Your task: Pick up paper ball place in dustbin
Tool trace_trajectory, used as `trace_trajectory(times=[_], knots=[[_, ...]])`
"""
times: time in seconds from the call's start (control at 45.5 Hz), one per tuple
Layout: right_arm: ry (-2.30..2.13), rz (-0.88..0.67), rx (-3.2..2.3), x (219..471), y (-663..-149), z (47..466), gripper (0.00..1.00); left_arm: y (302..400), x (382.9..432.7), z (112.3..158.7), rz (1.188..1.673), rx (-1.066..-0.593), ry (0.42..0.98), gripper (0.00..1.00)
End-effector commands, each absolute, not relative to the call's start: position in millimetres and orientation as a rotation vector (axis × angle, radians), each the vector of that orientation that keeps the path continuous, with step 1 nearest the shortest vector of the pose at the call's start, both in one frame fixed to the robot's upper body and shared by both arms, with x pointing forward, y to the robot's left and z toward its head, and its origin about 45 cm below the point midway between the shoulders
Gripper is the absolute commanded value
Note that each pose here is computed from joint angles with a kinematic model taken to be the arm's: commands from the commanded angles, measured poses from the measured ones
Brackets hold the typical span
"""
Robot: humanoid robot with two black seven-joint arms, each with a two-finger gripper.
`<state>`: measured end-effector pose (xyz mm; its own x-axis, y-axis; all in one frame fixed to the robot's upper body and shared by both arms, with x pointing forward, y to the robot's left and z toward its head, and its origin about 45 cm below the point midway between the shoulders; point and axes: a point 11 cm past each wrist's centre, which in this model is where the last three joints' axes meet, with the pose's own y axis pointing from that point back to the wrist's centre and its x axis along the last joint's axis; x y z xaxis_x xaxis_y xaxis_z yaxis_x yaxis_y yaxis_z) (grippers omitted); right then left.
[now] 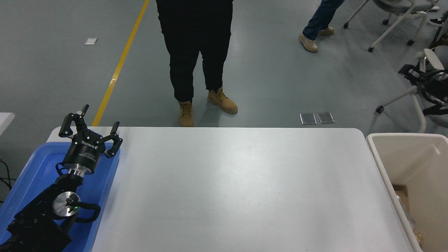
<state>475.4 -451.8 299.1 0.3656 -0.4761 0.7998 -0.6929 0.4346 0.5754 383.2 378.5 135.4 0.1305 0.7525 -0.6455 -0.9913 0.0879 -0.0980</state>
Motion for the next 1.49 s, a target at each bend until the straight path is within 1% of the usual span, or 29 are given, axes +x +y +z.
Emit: trace_trajectory(times=[0.0,0.132,0.242,0.352,0.374,0.418,0.44,0.462,0.549,0.681,0.703,0.725,0.747,0.769,0.945,1.143,1.275,1.473], knots=[[-1.180,0.202,1.301,476.1,-411.2,322.8,1.00,378.3,383.1,135.4,1.379,-0.594,0.498,0.98],[-1.106,0.171,1.360,470.5,-394.4,323.2,1.00,378.3,383.1,135.4,1.379,-0.594,0.498,0.98],[-1.010,0.134,1.414,455.3,-379.7,329.9,1.00,378.8,383.0,135.0,1.382,-0.593,0.498,0.98],[-0.905,0.098,1.471,435.0,-361.9,338.6,1.00,378.8,383.0,135.0,1.382,-0.593,0.498,0.98],[-0.859,0.086,1.498,425.5,-352.7,343.8,1.00,379.0,383.1,135.2,1.383,-0.594,0.497,0.98],[-0.826,0.080,1.516,418.6,-345.8,349.1,1.00,378.8,383.0,135.0,1.382,-0.593,0.498,0.98],[-0.811,0.079,1.525,415.2,-342.6,351.1,1.00,378.9,383.1,135.6,1.380,-0.592,0.496,0.98],[-0.791,0.075,1.532,411.2,-339.1,353.2,1.00,378.8,383.0,135.0,1.382,-0.593,0.498,0.98],[-0.715,0.069,1.558,395.0,-325.3,364.0,1.00,378.8,383.0,135.0,1.382,-0.593,0.498,0.98],[-0.541,0.043,1.607,362.1,-302.1,382.3,1.00,379.0,383.1,135.2,1.383,-0.594,0.497,0.98],[-0.514,0.042,1.616,358.2,-297.7,385.3,1.00,378.8,383.0,135.0,1.382,-0.593,0.498,0.98],[-0.495,0.043,1.625,355.4,-294.3,388.9,1.00,379.4,383.2,135.8,1.382,-0.594,0.496,0.98],[-0.479,0.047,1.630,353.0,-290.8,392.6,1.00,378.8,383.0,135.0,1.382,-0.593,0.498,0.98],[-0.463,0.050,1.637,350.7,-287.7,395.7,1.00,379.4,383.0,135.2,1.382,-0.590,0.496,0.98],[-0.376,0.092,1.657,338.4,-265.1,416.9,1.00,379.0,383.1,135.2,1.383,-0.594,0.497,0.98],[-0.242,0.126,1.684,328.0,-234.0,425.2,1.00,379.0,383.1,135.2,1.383,-0.594,0.497,0.98],[-0.161,0.157,1.677,324.3,-213.2,424.1,1.00,379.0,383.1,135.2,1.383,-0.594,0.497,0.98],[-0.132,0.138,1.670,325.7,-206.8,413.0,1.00,378.8,383.0,135.0,1.382,-0.593,0.498,0.98]])
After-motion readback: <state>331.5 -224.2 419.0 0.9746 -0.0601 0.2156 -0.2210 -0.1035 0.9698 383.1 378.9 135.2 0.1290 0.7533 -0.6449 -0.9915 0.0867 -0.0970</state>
